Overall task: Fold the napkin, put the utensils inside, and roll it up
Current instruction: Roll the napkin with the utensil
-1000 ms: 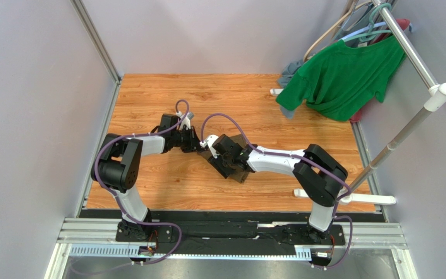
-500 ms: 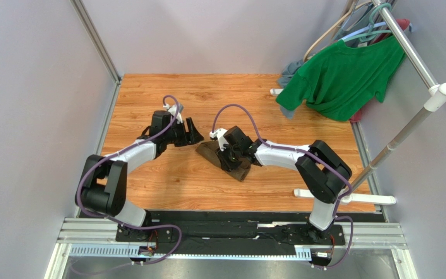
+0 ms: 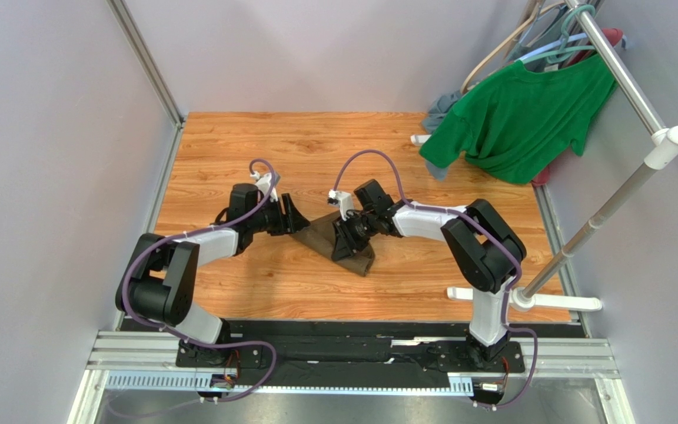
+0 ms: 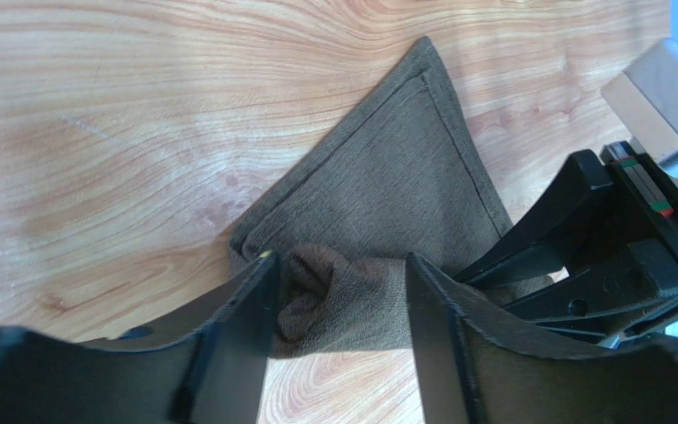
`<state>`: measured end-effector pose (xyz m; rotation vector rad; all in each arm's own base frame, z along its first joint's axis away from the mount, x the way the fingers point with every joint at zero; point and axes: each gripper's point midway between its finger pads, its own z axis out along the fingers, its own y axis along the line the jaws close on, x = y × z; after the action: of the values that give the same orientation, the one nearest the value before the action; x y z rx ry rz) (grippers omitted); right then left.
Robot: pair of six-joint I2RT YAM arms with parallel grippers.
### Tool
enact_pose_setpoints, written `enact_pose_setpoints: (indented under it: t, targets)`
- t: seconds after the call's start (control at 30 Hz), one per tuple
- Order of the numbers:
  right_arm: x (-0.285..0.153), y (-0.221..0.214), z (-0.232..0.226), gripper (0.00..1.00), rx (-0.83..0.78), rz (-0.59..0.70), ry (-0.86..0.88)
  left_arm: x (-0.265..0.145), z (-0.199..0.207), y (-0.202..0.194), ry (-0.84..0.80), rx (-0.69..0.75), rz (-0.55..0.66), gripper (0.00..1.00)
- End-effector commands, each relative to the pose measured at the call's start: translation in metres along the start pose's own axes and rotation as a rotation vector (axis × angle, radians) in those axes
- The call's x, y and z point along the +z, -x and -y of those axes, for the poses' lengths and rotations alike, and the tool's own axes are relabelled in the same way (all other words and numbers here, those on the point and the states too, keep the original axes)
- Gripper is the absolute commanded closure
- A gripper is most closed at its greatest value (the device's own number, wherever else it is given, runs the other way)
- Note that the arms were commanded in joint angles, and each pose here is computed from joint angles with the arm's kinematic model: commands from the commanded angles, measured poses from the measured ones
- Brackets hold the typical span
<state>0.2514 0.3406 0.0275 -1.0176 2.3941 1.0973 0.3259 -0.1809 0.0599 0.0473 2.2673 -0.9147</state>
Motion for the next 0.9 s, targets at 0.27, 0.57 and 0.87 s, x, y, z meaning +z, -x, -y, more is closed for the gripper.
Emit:
enact_pose_setpoints:
  t: [0.27, 0.57, 0.87]
  targets:
    - [0.01, -0.058, 0.017, 0.82, 0.124, -0.2, -0.035, 0.008, -0.002, -0.007, -0.034, 0.016, -0.035, 0.57]
    - [0.0, -0.049, 0.015, 0.61, 0.113, -0.19, -0.065, 0.012, -0.015, -0.03, 0.001, -0.011, -0.115, 0.96]
    - [-0.035, 0.003, 0.0, 0.42, 0.022, -0.095, -0.155, 0.013, -0.015, -0.038, -0.007, -0.015, -0.173, 1.0]
